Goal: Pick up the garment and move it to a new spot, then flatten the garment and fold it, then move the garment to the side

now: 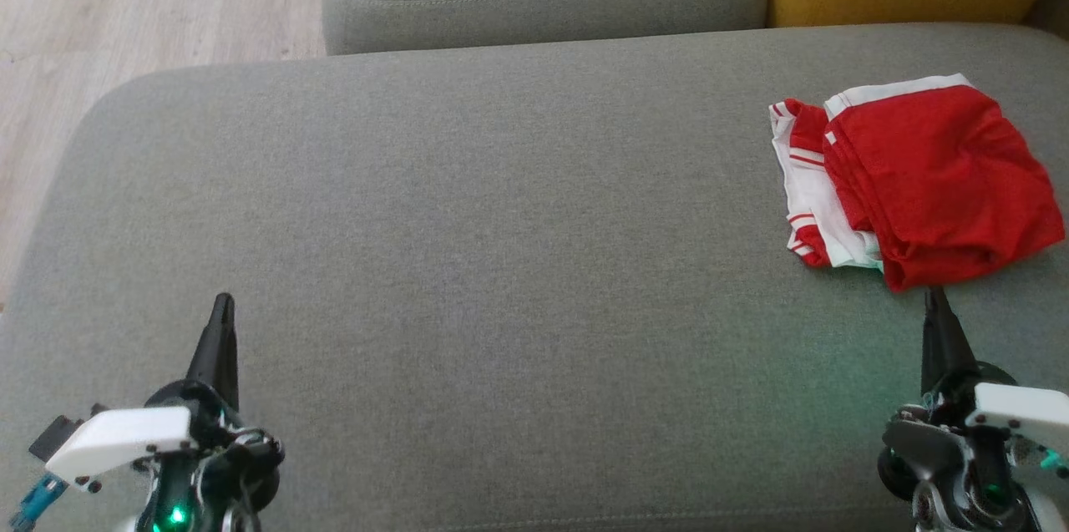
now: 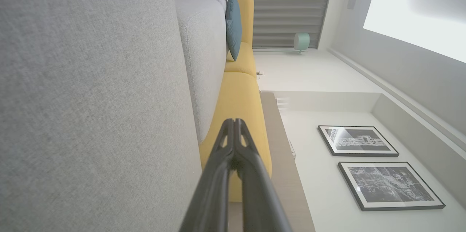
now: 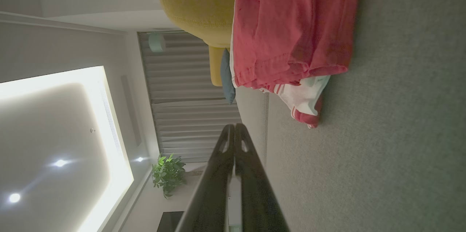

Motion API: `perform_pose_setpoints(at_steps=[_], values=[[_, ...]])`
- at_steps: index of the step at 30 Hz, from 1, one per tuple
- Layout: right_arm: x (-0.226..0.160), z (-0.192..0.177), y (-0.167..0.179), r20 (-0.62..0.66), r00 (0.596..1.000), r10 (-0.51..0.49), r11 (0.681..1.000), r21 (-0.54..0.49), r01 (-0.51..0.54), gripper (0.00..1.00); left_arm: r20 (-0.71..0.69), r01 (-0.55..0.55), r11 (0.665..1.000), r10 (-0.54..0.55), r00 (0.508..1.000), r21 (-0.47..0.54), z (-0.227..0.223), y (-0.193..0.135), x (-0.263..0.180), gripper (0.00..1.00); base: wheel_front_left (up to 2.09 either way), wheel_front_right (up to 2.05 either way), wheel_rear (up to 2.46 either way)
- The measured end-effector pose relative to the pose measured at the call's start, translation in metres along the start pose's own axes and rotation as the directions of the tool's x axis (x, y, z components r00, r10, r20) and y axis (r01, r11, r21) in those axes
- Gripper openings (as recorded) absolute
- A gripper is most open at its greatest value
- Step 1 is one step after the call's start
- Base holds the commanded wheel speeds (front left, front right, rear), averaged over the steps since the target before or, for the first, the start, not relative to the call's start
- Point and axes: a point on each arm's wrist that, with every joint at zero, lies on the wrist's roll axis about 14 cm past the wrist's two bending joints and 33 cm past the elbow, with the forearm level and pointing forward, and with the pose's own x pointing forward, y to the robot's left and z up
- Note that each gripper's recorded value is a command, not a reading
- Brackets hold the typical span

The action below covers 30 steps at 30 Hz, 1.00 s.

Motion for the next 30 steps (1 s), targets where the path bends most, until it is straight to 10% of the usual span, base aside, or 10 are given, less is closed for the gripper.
perform_pose_setpoints(at_steps=[30], values=[[-0.0001, 0.0015, 0.0001, 0.003, 1.0, 0.0, 1.0, 0.001, 0.0, 0.0, -0.007, 0.0, 1.0, 0.0, 1.0, -0.002, -0.0006, 0.0001, 0.0, 0.0, 0.0, 0.0, 0.0]])
